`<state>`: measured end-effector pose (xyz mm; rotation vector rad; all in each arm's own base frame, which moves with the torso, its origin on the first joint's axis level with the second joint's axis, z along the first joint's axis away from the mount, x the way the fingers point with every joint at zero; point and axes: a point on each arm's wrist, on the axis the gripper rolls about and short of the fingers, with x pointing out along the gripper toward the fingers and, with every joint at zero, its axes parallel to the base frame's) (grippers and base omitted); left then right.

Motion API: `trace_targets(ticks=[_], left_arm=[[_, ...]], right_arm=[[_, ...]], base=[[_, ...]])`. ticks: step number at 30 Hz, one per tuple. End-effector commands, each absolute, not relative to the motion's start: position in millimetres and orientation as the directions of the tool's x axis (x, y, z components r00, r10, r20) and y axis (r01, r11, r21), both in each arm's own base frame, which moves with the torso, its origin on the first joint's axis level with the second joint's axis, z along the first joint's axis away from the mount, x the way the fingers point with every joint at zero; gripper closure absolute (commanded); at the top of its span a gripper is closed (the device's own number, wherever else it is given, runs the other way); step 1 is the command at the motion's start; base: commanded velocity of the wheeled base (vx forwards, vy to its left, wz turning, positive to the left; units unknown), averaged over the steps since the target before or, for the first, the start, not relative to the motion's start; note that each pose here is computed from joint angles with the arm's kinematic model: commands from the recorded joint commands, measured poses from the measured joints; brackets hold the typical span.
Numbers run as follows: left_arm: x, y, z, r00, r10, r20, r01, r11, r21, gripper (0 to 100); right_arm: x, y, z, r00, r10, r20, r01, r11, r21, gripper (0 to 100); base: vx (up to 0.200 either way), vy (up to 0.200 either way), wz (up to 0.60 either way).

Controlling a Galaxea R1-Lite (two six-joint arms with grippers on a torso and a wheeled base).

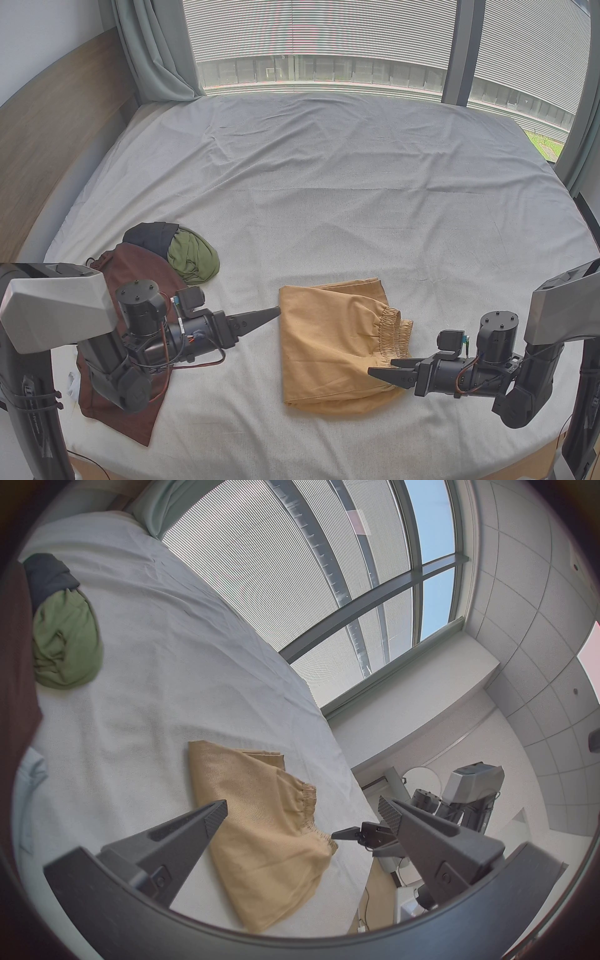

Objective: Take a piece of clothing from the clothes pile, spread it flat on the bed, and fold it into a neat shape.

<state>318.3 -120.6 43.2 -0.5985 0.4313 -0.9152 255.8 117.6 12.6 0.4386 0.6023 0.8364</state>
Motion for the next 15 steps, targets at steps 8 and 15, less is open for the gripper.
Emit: trace_targets(ticks=[8, 15], left_arm=[[296, -81, 52, 0.533, -0.838, -0.119, 0.631, 0.487, -0.603, 0], [289, -80, 46, 0.527, -0.837, -0.145, 0.663, 0.512, -0.547, 0]], right_arm=[[256, 120, -18, 0.485, 0.778, -0.398, -0.509, 0.622, 0.596, 0], [255, 118, -42, 0.468, 0.751, -0.466, -0.502, 0.66, 0.558, 0]], base=[[0.0, 0.0, 0.0], [0.0, 0.0, 0.0]])
